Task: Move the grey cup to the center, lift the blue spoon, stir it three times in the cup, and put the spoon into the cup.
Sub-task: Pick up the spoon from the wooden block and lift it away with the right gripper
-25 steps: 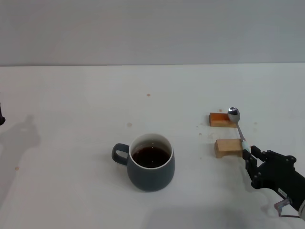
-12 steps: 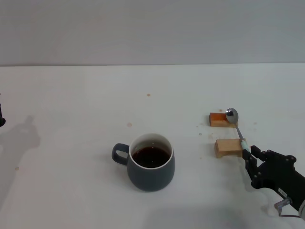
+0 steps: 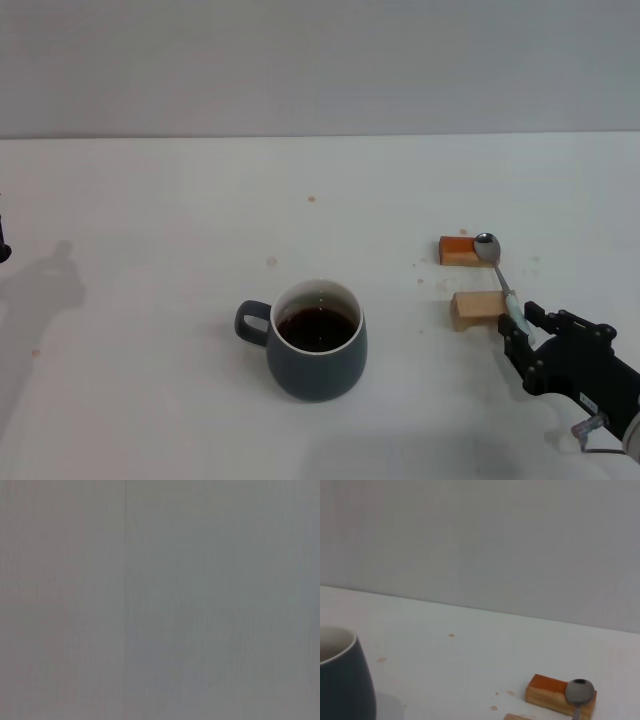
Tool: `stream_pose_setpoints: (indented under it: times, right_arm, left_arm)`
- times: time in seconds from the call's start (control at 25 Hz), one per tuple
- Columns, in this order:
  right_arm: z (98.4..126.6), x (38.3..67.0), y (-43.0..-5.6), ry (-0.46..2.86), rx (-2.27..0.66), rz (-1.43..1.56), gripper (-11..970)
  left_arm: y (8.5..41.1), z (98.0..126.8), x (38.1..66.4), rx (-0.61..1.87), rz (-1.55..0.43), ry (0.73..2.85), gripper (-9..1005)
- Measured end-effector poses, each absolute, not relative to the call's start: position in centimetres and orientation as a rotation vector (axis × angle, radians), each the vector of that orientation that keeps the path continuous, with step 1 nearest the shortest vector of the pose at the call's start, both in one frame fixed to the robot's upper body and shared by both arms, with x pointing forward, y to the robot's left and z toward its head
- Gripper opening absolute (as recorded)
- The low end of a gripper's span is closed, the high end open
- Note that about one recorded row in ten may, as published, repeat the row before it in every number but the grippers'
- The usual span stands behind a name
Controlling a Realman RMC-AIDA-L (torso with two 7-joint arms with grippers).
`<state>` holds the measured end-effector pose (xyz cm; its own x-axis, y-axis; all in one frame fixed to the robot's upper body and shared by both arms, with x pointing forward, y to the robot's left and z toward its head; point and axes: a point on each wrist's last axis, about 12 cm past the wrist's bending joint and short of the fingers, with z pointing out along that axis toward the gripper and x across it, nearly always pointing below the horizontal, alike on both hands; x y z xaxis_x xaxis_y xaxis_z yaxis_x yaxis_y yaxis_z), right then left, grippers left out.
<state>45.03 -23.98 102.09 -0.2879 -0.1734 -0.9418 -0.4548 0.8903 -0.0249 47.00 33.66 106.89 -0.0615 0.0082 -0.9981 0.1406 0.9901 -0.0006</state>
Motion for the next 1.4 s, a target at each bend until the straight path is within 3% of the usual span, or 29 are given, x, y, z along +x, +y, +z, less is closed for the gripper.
stream_pose_setpoints:
  times: [0.04,0.12,0.36,1.4]
  right_arm:
    - [102.17,45.11,-23.96,1.867,-0.468,0.301,204]
    - [102.21,45.13,-23.91,1.868,-0.474,0.303,363]
    - [102.33,45.10,-23.86,1.871,-0.487,0.300,405]
    - [101.38,44.38,-24.09,1.912,-0.454,0.306,408]
  left_arm:
    - [33.69,106.91,47.01,0.115,-0.108,1.630,-3]
    - [33.70,106.91,47.01,0.115,-0.108,1.630,-3]
    - [33.84,106.96,47.01,0.116,-0.104,1.629,-3]
    - [34.06,107.31,47.02,0.125,-0.100,1.631,-3]
